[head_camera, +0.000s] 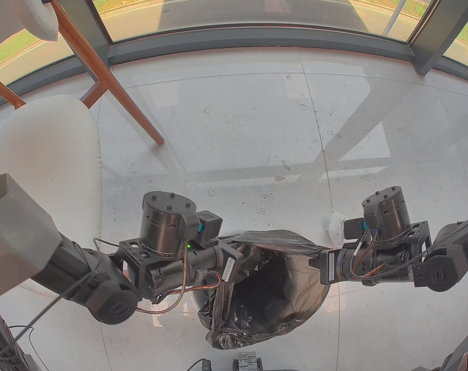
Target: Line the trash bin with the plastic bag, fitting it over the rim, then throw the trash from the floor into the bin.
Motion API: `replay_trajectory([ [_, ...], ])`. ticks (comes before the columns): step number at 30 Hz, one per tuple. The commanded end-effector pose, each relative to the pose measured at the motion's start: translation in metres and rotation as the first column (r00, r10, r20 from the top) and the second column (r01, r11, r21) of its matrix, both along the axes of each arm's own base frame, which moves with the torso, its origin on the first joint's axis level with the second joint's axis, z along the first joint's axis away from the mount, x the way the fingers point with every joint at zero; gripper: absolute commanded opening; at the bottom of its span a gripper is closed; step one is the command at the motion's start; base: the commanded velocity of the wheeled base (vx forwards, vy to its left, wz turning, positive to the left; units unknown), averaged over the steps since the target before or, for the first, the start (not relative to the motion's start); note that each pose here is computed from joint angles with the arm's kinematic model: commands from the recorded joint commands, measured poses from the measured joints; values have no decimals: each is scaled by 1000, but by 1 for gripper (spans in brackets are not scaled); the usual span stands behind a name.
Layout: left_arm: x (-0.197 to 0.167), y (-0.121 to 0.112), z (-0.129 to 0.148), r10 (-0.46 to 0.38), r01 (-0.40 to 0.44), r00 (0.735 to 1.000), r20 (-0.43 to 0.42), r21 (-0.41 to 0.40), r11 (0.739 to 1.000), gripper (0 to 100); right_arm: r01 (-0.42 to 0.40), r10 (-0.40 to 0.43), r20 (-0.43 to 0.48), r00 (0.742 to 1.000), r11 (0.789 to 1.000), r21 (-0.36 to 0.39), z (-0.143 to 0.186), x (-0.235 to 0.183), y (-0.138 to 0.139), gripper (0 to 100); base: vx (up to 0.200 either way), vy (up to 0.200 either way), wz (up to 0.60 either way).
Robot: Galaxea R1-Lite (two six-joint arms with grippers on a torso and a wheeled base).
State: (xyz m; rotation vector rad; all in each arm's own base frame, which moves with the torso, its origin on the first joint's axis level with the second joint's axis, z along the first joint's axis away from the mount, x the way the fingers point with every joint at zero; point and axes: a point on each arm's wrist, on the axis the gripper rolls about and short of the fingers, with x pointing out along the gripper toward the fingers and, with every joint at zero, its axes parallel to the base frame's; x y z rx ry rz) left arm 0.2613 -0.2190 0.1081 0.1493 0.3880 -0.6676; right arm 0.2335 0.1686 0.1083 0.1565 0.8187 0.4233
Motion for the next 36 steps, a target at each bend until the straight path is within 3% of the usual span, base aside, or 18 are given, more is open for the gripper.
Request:
replay_trajectory([
  [1,8,17,18,41,-40,998,44,-11,999,0,-15,15,11,1000,1000,-16,-8,6,3,0,0,0,0],
  [9,15,20,22,40,-40,997,63,-7,999,0,-17,22,101,995,999,-50,-22,33,-1,0,0,0,0],
  [17,14,21,21,26,-28,997,69,29,999,0,-29,36,185,982,999,-44,-10,54,6,0,0,0,0],
  [18,14,21,21,26,-28,997,69,29,999,0,-34,42,189,981,998,-45,-10,54,6,100,0,0,0],
  [28,14,20,17,30,-32,998,63,40,999,0,-86,91,159,983,996,-38,-10,40,-6,100,0,0,0],
  [36,13,21,13,33,-36,998,55,49,998,0,-191,205,126,971,975,-110,-20,16,-30,100,0,0,0],
])
